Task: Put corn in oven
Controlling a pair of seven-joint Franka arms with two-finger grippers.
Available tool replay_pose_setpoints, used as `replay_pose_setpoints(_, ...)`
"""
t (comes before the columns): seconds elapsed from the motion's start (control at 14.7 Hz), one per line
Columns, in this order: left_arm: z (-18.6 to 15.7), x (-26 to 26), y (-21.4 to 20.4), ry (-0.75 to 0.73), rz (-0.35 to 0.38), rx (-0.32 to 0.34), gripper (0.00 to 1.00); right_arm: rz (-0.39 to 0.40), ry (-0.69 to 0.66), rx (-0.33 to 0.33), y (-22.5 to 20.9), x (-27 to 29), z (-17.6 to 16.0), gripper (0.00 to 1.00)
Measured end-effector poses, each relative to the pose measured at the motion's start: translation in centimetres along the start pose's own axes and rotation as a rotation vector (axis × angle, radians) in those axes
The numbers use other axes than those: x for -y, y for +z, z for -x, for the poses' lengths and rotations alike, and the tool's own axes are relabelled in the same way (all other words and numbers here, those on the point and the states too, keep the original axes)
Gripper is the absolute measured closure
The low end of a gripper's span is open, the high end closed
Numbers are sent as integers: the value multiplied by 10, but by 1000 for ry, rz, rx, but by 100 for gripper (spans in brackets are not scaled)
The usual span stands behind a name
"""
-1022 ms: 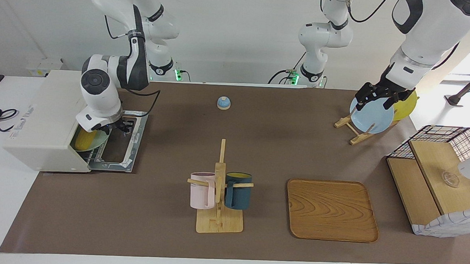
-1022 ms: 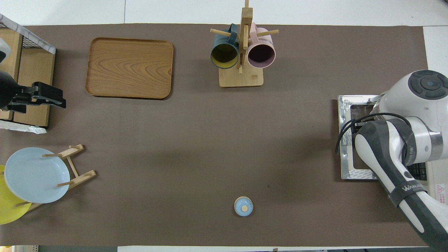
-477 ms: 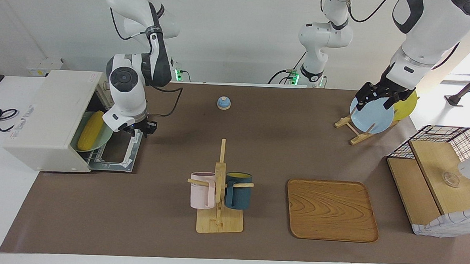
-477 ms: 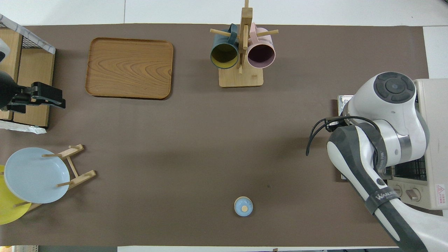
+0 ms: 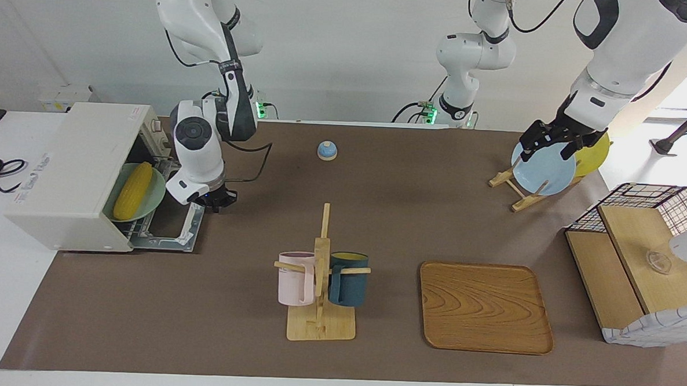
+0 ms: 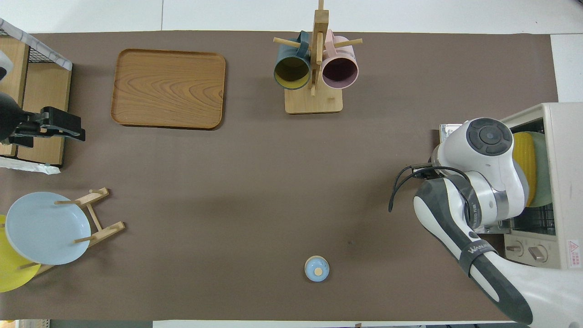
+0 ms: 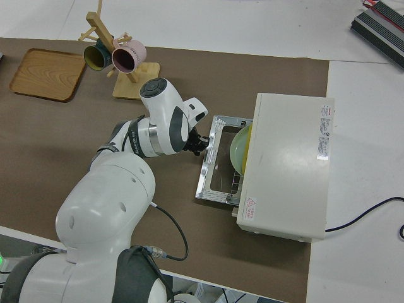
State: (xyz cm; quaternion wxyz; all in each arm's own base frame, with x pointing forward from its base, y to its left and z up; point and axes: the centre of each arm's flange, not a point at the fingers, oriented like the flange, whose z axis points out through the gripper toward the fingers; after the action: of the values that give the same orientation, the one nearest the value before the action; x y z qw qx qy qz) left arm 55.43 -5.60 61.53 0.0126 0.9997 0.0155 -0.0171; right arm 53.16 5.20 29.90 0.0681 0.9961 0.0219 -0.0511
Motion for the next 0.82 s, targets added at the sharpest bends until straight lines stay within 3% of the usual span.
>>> replay_pose_setpoints(0.14, 0, 0, 0, 0, 0, 0, 0, 3, 2, 1, 0, -2, 0, 99)
replay_pose_setpoints(0.48, 0, 0, 0, 0, 0, 0, 0, 99, -62, 35, -12, -8, -3, 99)
replay_pose_setpoints(0.82, 0, 0, 0, 0, 0, 0, 0, 126, -165, 131, -99, -51, -9, 99)
